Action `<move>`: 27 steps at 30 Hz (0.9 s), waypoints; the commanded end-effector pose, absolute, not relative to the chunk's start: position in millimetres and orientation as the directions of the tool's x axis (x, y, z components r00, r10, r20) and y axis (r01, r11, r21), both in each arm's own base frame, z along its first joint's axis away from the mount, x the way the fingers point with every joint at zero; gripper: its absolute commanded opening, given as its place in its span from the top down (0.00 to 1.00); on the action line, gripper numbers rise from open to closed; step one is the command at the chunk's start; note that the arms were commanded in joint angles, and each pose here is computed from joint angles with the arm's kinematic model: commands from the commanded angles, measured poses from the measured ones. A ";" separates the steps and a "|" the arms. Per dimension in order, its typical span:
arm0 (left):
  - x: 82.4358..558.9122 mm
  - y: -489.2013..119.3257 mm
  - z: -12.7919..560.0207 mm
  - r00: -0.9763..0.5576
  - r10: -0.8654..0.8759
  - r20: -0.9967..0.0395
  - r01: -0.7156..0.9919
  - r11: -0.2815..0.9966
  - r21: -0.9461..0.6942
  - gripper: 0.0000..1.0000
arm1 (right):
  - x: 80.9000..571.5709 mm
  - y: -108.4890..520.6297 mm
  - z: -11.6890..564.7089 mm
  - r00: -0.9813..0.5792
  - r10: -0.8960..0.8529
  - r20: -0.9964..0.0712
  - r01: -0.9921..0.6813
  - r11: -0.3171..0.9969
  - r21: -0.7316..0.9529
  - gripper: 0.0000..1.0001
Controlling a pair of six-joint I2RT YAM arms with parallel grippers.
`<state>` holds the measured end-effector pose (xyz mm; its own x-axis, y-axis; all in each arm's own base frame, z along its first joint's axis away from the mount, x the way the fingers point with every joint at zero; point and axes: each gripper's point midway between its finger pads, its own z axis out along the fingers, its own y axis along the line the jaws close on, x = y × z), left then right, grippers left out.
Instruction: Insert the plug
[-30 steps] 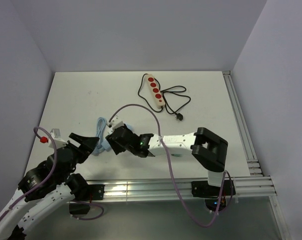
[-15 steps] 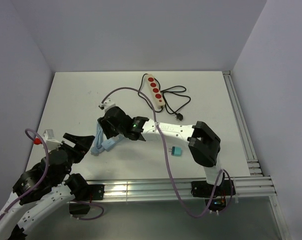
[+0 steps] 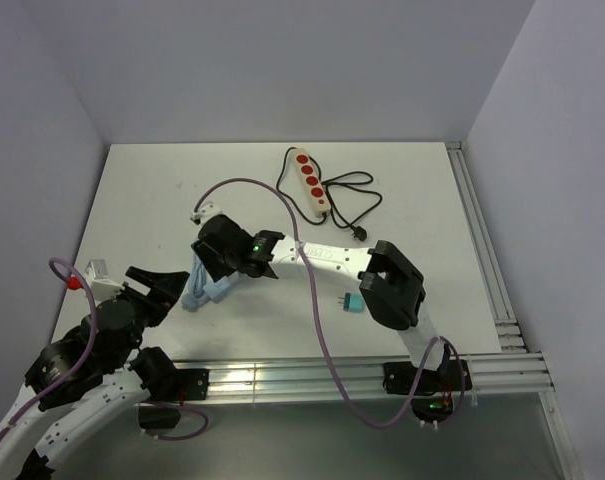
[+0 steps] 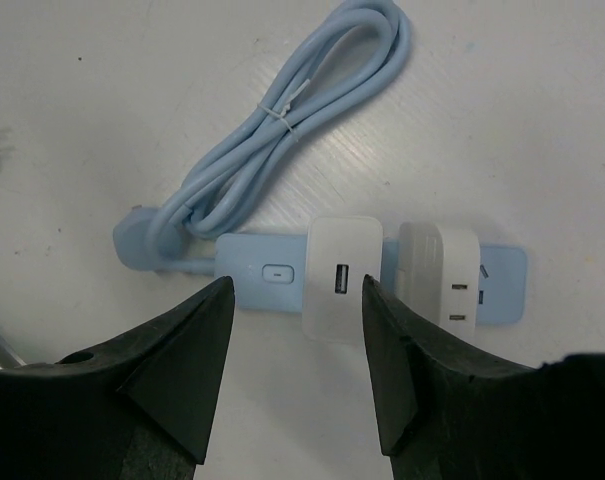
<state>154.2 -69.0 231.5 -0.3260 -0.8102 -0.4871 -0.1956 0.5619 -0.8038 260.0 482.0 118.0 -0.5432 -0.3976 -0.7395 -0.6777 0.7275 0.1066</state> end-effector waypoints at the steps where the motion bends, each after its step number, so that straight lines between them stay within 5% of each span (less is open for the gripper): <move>1: 154.9 -65.4 240.4 -0.300 -0.826 -0.478 -0.185 0.541 -0.820 0.20 | 269.0 483.0 121.2 -0.528 -0.419 -0.738 -0.674 0.736 0.064 0.39; 27: 156.2 -68.9 238.5 -0.308 -0.823 -0.478 -0.179 0.543 -0.820 0.20 | 279.1 475.6 104.3 -0.550 -0.467 -0.693 -0.673 0.739 0.036 0.45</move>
<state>154.4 -69.2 231.6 -0.3259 -0.8105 -0.4867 -0.1945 0.5613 -0.8045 273.3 467.7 93.8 -0.5610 -0.4728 -0.6795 -0.6593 0.7516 0.0213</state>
